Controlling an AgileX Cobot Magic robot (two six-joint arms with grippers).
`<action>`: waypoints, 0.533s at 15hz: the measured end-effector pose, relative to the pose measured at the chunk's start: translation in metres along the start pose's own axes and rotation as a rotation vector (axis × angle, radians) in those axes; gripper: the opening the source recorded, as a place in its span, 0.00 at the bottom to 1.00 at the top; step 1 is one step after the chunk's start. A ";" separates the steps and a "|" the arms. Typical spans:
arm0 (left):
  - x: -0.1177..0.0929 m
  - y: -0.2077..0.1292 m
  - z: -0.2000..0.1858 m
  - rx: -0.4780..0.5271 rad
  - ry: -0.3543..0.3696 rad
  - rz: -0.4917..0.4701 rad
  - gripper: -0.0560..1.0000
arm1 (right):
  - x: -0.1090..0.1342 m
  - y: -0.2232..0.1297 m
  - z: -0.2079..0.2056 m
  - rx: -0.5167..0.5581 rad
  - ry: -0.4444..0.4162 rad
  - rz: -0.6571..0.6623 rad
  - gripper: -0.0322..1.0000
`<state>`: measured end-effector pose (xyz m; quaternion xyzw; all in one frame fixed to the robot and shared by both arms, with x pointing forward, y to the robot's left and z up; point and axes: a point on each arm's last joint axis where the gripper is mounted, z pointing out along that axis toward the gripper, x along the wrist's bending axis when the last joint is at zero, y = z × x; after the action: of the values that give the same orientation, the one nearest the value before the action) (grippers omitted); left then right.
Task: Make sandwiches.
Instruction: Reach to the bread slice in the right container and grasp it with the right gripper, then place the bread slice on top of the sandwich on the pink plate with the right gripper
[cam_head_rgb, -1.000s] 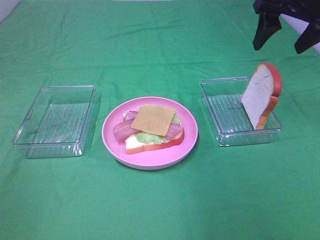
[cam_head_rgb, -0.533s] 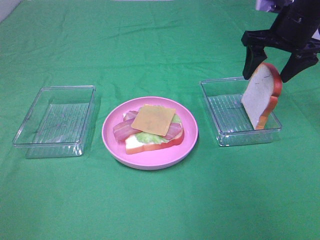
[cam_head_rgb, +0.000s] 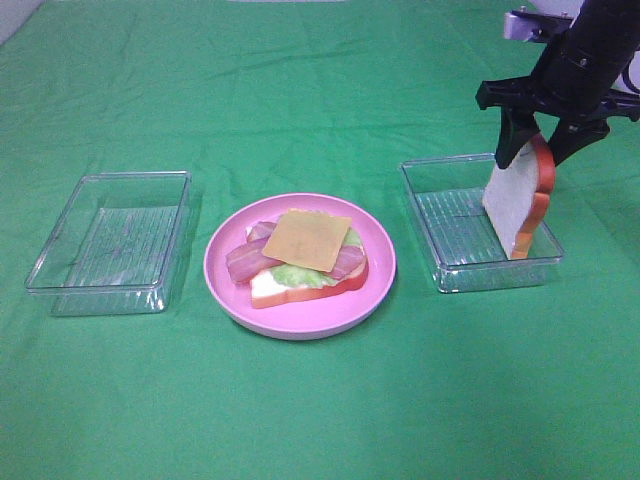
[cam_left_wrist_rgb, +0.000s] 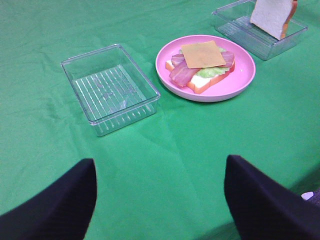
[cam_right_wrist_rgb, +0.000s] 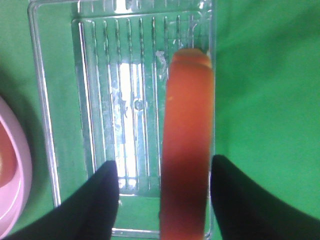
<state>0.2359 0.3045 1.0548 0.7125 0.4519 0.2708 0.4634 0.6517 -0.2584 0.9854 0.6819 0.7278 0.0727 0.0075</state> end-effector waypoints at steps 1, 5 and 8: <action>0.000 0.000 0.000 0.000 0.000 0.000 0.70 | -0.003 0.001 0.000 -0.015 -0.030 0.017 0.39; 0.000 0.000 0.000 0.000 0.000 0.000 0.70 | -0.004 0.001 0.000 -0.014 -0.034 0.021 0.19; 0.000 0.000 0.000 0.000 0.000 0.000 0.70 | -0.004 0.001 0.000 -0.009 -0.034 0.021 0.19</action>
<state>0.2359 0.3045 1.0548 0.7125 0.4519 0.2708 0.4634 0.6525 -0.2619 0.9856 0.6904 0.7202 0.0642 0.0223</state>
